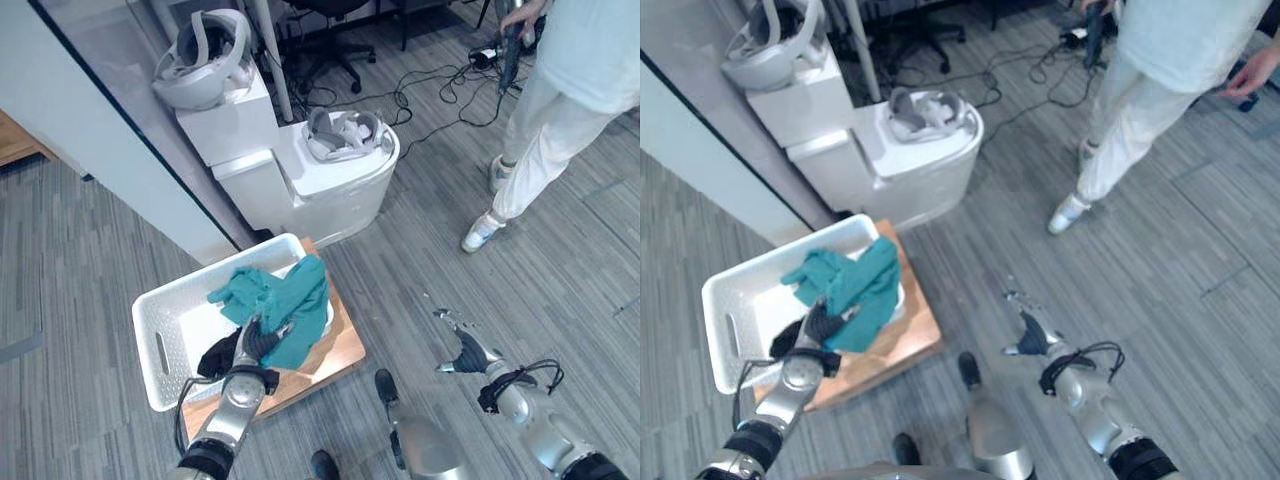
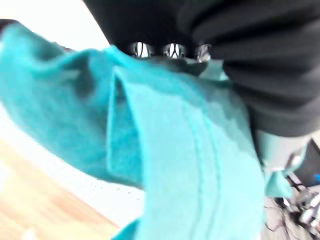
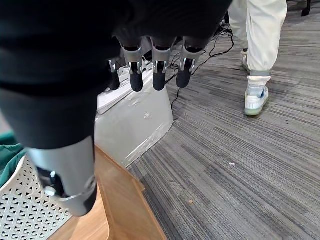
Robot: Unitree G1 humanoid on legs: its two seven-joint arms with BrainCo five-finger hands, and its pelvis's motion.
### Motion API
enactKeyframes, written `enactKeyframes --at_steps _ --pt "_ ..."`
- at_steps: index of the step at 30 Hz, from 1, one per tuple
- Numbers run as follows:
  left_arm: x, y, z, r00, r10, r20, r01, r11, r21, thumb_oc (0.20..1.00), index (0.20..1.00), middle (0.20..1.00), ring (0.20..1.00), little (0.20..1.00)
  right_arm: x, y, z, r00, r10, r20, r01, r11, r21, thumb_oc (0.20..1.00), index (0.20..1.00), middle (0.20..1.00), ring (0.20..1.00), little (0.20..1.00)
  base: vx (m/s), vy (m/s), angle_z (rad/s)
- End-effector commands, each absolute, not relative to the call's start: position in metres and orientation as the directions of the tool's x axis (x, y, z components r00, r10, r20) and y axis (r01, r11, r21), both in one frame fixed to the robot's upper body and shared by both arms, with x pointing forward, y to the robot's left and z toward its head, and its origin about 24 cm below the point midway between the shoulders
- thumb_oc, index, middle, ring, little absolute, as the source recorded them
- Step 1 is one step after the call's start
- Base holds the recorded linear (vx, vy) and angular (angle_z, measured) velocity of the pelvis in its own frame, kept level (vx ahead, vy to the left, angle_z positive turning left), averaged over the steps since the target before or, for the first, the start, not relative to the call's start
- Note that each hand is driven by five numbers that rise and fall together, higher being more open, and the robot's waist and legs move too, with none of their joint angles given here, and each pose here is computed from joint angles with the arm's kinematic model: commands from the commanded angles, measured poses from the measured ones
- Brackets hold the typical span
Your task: Tidy up the quilt and then pick up the clothes from the bed and put them into the laundry hamper.
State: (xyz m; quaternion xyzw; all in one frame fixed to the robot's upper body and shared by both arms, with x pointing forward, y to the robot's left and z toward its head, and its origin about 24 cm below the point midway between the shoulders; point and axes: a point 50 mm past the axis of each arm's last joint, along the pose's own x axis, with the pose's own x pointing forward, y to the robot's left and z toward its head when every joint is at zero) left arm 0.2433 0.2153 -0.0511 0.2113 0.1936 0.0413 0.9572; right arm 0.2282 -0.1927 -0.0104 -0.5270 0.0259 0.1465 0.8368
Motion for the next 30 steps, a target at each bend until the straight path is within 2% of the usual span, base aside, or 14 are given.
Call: enactKeyframes --at_steps 1,2,5,10,15,20,22,23,24,26,27,30 --pt "0.257 0.252 -0.039 0.893 0.321 -0.314 -0.207 0.914 0.348 1.000 1.000 1.000 1.000 1.000 0.242 -0.184 0.008 0.958 0.267 -0.108 -0.210 0.390 -0.897 1.000 1.000 1.000 1.000 1.000 0.00 0.000 0.00" --pt "0.257 0.252 -0.039 0.894 0.321 -0.314 -0.207 0.914 0.348 1.000 1.000 1.000 1.000 1.000 0.242 -0.184 0.008 0.958 0.267 -0.108 -0.210 0.390 -0.897 1.000 1.000 1.000 1.000 1.000 0.01 -0.025 0.06" --pt "0.263 0.285 -0.005 0.886 0.435 -0.158 -0.389 0.885 0.256 1.000 1.000 1.000 1.000 1.000 0.243 -0.187 0.010 0.958 0.265 -0.106 -0.209 0.398 -0.893 1.000 1.000 1.000 1.000 1.000 0.02 -0.031 0.14" --pt "0.257 0.314 0.017 0.846 0.531 -0.057 -0.511 0.836 0.201 1.000 1.000 1.000 1.000 1.000 0.243 -0.190 0.008 0.960 0.255 -0.112 -0.214 0.417 -0.883 1.000 1.000 1.000 1.000 1.000 0.00 -0.017 0.23" --pt "0.231 0.337 0.012 0.794 0.603 -0.078 -0.587 0.794 0.157 1.000 1.000 1.000 1.000 1.000 0.239 -0.194 -0.009 0.957 0.224 -0.185 -0.266 0.420 -0.868 1.000 1.000 1.000 1.000 1.000 -0.01 0.000 0.12" --pt "0.195 0.338 -0.020 0.765 0.609 -0.210 -0.582 0.793 0.179 1.000 1.000 1.000 1.000 1.000 0.229 -0.200 -0.038 0.945 0.138 -0.296 -0.326 0.480 -0.814 1.000 1.000 1.000 1.000 1.000 -0.01 0.019 0.16" --pt "0.164 0.325 -0.059 0.711 0.588 -0.385 -0.568 0.803 0.177 1.000 1.000 1.000 1.000 1.000 0.217 -0.210 -0.060 0.924 0.009 -0.383 -0.305 0.621 -0.722 1.000 1.000 1.000 1.000 1.000 0.01 0.045 0.19" --pt "0.164 0.325 -0.059 0.712 0.587 -0.385 -0.568 0.804 0.177 1.000 1.000 1.000 1.000 1.000 0.217 -0.211 -0.060 0.924 0.009 -0.383 -0.305 0.622 -0.722 1.000 1.000 1.000 1.000 1.000 0.01 0.047 0.07" --pt "0.145 0.312 -0.083 0.663 0.563 -0.494 -0.558 0.811 0.175 1.000 1.000 1.000 1.000 1.000 0.211 -0.214 -0.074 0.897 -0.056 -0.439 -0.286 0.683 -0.672 1.000 1.000 1.000 1.000 1.000 0.02 0.048 0.05" --pt "0.116 0.293 -0.115 0.558 0.523 -0.644 -0.552 0.813 0.182 1.000 1.000 1.000 1.000 1.000 0.209 -0.212 -0.085 0.868 -0.099 -0.486 -0.272 0.724 -0.634 1.000 1.000 1.000 1.000 1.000 0.01 0.056 0.07" --pt "0.116 0.293 -0.115 0.558 0.523 -0.644 -0.552 0.813 0.182 1.000 1.000 1.000 1.000 1.000 0.209 -0.212 -0.085 0.869 -0.099 -0.485 -0.272 0.724 -0.634 1.000 1.000 1.000 1.000 1.000 0.01 0.029 0.06" --pt "0.092 0.280 -0.136 0.462 0.481 -0.746 -0.523 0.826 0.208 1.000 1.000 1.000 1.000 1.000 0.208 -0.207 -0.092 0.847 -0.111 -0.520 -0.274 0.746 -0.607 1.000 1.000 1.000 1.000 1.000 0.01 0.017 0.13"
